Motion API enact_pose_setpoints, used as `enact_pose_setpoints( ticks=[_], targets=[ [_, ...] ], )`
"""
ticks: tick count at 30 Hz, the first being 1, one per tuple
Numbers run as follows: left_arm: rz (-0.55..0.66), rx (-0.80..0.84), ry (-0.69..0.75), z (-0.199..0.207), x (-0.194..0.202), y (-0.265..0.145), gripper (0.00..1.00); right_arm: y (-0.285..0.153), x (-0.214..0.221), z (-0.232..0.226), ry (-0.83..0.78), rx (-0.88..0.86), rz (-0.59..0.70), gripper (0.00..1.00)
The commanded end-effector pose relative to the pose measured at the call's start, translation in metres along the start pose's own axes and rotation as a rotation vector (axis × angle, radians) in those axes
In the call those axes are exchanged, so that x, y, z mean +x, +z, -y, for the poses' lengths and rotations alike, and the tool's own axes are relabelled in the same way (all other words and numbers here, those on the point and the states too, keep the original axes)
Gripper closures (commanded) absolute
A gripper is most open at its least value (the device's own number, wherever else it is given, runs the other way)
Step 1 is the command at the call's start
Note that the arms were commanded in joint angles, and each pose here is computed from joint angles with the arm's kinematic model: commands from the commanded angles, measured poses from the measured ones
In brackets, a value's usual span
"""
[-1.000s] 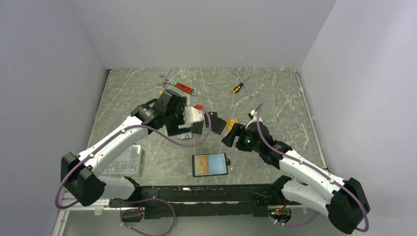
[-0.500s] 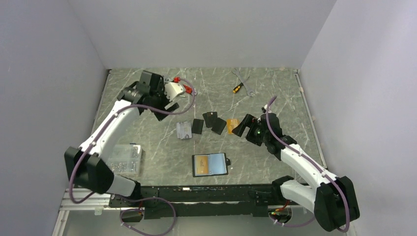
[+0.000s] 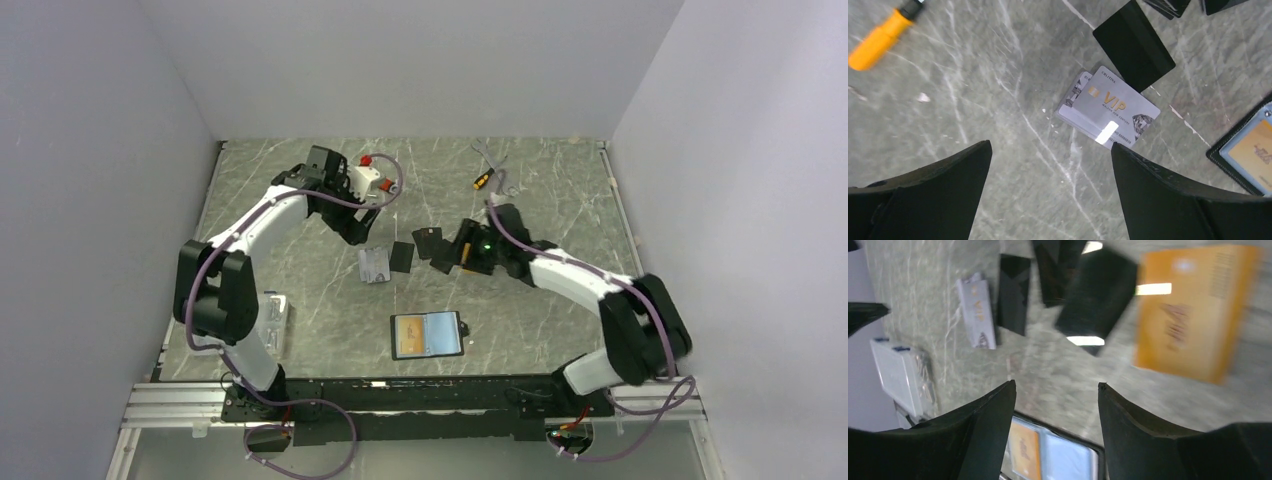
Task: Put the credit cards into the card holder
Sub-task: Pick up the credit card from the center of the board.
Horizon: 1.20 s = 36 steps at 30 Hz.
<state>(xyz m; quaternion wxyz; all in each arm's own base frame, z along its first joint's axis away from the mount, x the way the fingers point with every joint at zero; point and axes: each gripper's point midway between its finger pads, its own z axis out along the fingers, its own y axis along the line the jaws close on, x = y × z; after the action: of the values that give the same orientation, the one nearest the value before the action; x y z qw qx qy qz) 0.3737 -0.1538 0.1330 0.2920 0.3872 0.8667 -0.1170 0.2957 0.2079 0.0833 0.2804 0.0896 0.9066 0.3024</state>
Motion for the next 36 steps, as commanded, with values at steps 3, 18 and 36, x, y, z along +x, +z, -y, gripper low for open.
enact_pose_setpoints(
  ticks=[3,18,36],
  targets=[
    [0.025,-0.015,-0.111,-0.004,0.016,0.027,0.08,0.06,-0.003,-0.09,-0.101,-0.203,-0.065,0.41],
    [0.021,-0.062,0.062,-0.016,0.041,0.059,0.08,0.143,0.028,-0.136,-0.018,-0.367,-0.197,0.54],
    [-0.004,-0.074,0.152,-0.007,0.049,0.072,0.09,0.143,0.055,-0.127,0.03,-0.366,-0.217,0.75]
  ],
)
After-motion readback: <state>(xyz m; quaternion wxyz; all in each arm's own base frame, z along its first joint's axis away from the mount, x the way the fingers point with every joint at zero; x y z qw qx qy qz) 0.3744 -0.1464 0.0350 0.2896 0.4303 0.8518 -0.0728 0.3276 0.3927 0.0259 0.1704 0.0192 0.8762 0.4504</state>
